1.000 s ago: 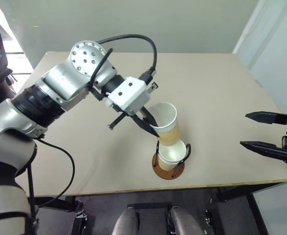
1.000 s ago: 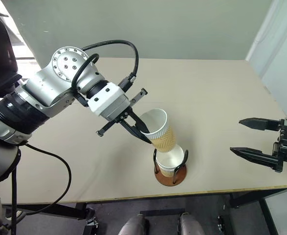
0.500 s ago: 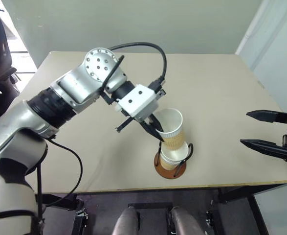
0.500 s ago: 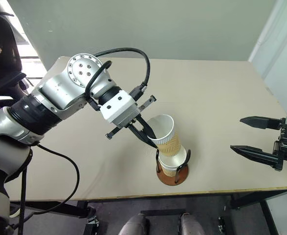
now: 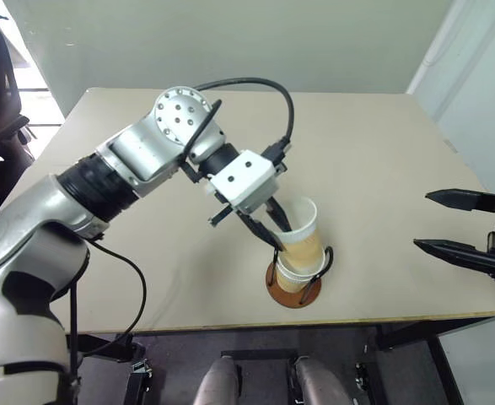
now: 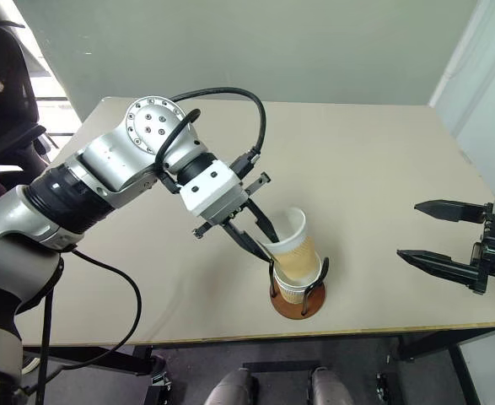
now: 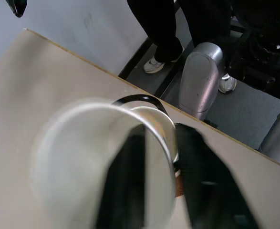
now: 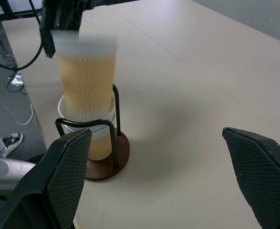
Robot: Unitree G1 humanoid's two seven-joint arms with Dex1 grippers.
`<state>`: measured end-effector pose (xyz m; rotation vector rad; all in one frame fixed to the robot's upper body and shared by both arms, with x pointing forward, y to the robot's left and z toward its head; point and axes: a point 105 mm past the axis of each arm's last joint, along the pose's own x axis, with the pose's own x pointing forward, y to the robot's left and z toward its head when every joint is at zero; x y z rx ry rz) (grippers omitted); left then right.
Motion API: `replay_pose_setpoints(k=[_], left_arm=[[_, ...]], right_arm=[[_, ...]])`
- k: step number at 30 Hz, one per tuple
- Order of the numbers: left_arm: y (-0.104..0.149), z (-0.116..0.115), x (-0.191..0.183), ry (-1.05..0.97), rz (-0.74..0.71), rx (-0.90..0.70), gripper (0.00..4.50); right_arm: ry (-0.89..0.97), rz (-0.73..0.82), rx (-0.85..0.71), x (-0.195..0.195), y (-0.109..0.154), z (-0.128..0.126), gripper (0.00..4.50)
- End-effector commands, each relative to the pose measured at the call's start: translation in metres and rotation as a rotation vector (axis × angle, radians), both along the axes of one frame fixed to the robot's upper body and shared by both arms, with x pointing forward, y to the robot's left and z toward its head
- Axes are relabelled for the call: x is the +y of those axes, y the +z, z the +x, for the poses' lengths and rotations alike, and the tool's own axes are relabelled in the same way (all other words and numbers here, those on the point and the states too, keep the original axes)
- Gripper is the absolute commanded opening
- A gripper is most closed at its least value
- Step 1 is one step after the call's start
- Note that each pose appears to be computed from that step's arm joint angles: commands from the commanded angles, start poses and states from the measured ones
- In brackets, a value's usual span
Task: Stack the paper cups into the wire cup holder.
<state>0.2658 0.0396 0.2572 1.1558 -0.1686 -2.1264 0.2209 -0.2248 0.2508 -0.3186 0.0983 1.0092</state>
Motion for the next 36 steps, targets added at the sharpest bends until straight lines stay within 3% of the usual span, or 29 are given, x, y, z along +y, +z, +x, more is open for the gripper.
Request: replay_pose_setpoints(k=[1, 7, 12, 15, 20, 26, 36], left_arm=[[0.009, 0.000, 0.001, -0.028, -0.007, -0.041, 2.44], [0.009, 0.003, -0.003, -0.021, -0.024, -0.050, 4.49], [0.018, 0.012, -0.002, 0.034, -0.070, -0.065, 4.49], [0.045, 0.026, 0.007, 0.164, -0.176, -0.012, 4.49], [0.052, 0.052, 0.063, 0.461, -0.280, -0.008, 4.49], [0.017, 0.040, 0.167, 0.907, -0.334, 0.113, 4.49], [0.002, 0.017, 0.223, 1.240, -0.425, 0.144, 4.49]], right_arm=[[0.007, -0.013, -0.047, 0.003, 0.009, -0.004, 4.50], [0.011, -0.013, -0.049, 0.004, 0.008, -0.003, 4.50], [0.028, -0.014, -0.049, 0.005, 0.010, 0.002, 4.50], [0.054, -0.018, -0.045, 0.007, 0.010, 0.008, 4.50], [0.114, -0.042, -0.019, 0.011, 0.004, 0.016, 4.50], [0.163, -0.082, 0.014, 0.005, 0.000, 0.029, 4.50], [0.233, -0.101, 0.034, 0.005, -0.004, 0.053, 4.50]])
